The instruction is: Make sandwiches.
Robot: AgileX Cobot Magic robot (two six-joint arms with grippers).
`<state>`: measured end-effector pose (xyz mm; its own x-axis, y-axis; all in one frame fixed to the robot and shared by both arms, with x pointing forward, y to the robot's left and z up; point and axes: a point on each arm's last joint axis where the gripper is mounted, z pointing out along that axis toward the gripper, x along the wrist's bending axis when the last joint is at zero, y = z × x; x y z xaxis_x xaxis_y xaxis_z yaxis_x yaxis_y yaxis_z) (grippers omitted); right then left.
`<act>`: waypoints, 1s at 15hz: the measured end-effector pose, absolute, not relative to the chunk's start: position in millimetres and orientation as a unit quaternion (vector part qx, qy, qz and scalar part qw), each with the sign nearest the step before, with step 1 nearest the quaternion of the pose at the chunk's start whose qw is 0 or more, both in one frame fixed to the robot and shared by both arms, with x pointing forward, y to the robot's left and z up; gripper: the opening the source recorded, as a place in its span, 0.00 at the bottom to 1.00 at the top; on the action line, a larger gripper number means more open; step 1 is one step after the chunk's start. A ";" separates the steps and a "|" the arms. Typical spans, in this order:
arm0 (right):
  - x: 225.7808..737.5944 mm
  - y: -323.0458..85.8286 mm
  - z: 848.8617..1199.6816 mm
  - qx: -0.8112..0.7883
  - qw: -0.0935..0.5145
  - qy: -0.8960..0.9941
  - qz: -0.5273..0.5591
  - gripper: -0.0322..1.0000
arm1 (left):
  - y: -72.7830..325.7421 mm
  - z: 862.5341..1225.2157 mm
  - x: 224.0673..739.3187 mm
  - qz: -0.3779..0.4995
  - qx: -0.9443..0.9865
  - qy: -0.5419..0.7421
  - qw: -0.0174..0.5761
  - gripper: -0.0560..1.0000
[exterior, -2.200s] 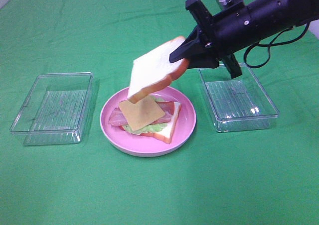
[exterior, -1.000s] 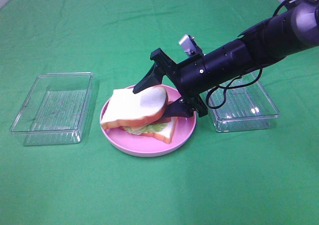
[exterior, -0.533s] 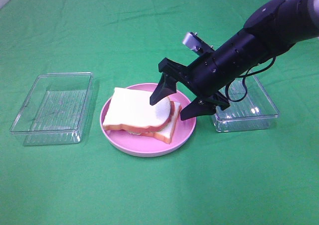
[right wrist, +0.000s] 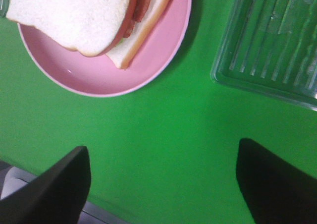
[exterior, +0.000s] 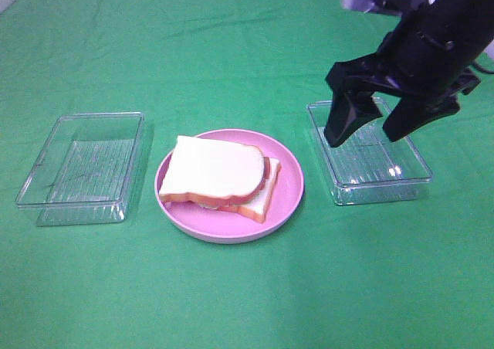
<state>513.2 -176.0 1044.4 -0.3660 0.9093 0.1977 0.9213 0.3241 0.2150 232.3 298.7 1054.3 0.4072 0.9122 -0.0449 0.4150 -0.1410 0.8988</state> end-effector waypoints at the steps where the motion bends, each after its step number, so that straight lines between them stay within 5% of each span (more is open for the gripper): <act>1: 504.1 -180.5 1057.8 -0.557 0.010 -0.817 -0.150 0.76 | 298.7 1054.3 232.3 0.273 0.704 0.471 0.456 0.85; 10: 391.8 -224.1 1158.9 -0.527 -0.070 -0.811 -0.247 0.76 | 298.7 1054.3 232.3 0.273 0.704 0.471 0.456 0.85; 15: 329.0 -251.0 1125.0 -0.526 -0.092 -0.809 -0.247 0.76 | 298.5 1054.3 232.2 0.274 0.707 0.468 0.455 0.85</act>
